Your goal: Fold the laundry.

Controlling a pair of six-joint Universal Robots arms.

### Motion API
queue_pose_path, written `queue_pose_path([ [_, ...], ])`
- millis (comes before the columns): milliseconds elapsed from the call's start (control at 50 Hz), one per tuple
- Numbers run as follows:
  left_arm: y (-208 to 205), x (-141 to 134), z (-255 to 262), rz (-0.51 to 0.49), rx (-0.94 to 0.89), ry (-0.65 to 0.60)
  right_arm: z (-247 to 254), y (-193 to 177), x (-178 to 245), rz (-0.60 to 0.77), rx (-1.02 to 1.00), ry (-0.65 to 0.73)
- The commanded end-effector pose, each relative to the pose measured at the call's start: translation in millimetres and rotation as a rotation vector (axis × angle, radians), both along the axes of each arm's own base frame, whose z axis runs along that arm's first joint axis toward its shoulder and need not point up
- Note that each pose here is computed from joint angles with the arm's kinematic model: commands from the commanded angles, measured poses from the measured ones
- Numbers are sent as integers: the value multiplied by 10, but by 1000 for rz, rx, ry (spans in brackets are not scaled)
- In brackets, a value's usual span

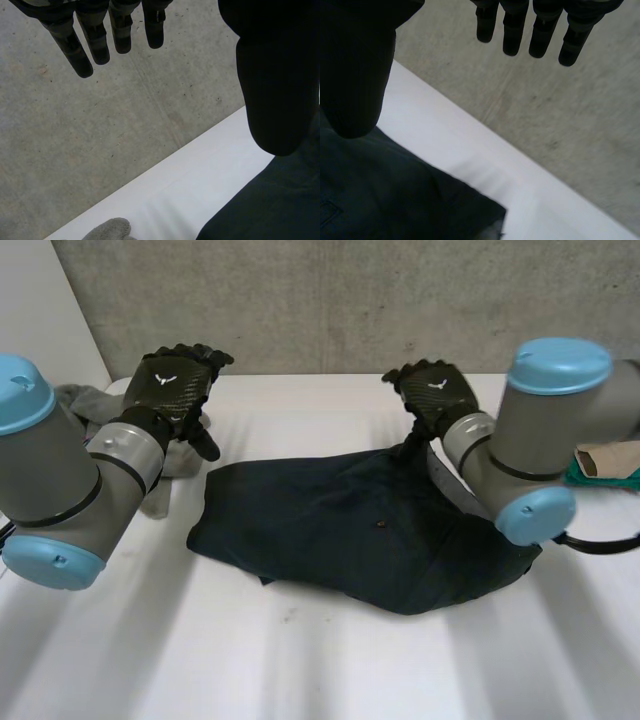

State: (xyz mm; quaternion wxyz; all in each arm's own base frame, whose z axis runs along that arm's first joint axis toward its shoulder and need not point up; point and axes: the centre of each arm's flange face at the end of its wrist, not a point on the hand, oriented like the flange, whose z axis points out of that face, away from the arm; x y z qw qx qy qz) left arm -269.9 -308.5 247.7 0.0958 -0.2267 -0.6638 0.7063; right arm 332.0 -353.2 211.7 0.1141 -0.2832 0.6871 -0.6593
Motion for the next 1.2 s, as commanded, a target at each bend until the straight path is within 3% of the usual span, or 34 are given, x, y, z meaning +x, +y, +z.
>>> queue_pose_path([
  [20, -74, 33, 10, 8, 14, 20, -554, -356, 233, 15, 96, -17],
  [240, -148, 62, -66, 20, 28, 10, -976, -561, 248, -6, 99, -10],
  [460, -239, 117, -67, 37, 34, 13, -895, -512, 315, 60, 88, -31],
  [780, -233, 78, -141, 16, 65, 2, -976, -549, 225, 47, 123, -19],
  [940, -341, 12, -274, -4, 90, -16, -529, -479, 271, 78, 28, 8],
  [1100, -502, -86, -609, -49, 221, -76, 198, 36, 237, 206, -96, 162],
  [1200, -560, -132, -816, -67, 287, -145, 583, 450, 129, 297, -150, 174],
])
